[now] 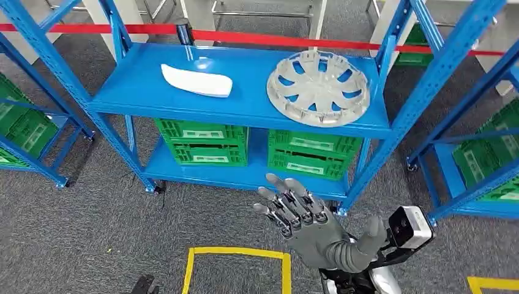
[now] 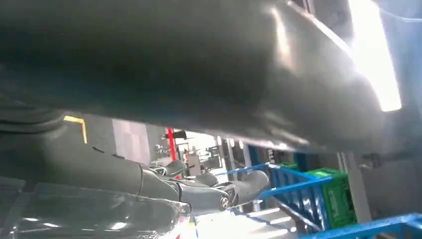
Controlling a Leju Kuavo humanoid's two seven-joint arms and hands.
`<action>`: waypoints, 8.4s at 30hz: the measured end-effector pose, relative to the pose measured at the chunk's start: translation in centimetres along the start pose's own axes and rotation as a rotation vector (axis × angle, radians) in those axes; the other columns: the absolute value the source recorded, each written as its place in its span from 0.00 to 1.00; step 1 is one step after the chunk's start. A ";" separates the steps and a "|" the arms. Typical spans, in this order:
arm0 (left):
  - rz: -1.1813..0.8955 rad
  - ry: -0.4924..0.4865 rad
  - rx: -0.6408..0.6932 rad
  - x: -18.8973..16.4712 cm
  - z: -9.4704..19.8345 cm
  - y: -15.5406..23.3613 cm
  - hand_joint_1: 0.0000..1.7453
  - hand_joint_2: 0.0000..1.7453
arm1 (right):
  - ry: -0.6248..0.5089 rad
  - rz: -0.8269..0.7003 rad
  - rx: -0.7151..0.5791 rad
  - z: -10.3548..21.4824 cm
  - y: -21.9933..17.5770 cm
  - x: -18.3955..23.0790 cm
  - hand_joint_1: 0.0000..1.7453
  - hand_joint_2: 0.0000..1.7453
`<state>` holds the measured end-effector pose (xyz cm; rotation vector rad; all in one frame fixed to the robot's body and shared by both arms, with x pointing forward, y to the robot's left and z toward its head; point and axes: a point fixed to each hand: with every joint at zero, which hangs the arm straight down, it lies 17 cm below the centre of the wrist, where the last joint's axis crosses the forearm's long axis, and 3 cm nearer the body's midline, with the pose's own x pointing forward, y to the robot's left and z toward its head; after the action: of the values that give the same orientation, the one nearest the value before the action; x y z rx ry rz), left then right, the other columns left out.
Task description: Take the parts from the cabinet and place them on the table.
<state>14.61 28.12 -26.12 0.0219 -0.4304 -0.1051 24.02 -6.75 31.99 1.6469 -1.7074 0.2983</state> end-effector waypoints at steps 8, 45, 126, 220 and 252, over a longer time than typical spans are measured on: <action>0.002 -0.002 -0.005 0.1 0.0 -0.3 0.00 0.00 | 0.010 -0.002 0.001 0.2 0.0 -0.2 0.00 0.00; 0.005 -0.009 -0.008 0.0 0.1 -0.5 0.00 0.00 | 0.018 -0.014 0.020 1.1 1.2 -0.6 0.00 0.00; 0.034 -0.020 -0.004 -0.1 0.2 -0.7 0.00 0.00 | 0.367 0.973 -0.246 2.0 -9.0 -5.0 0.00 1.00; -0.018 -0.007 -0.036 1.2 -0.2 -0.7 0.00 0.00 | 1.140 1.780 -0.196 21.5 -25.7 -3.3 0.00 1.00; 0.005 -0.025 -0.028 1.5 -0.2 -0.5 0.00 0.00 | 1.282 1.846 -0.198 22.7 -27.6 -1.6 0.00 1.00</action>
<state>16.00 27.49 -25.67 -0.0083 -0.4536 -0.1069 42.04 -23.86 6.26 -0.7505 -1.4245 1.4680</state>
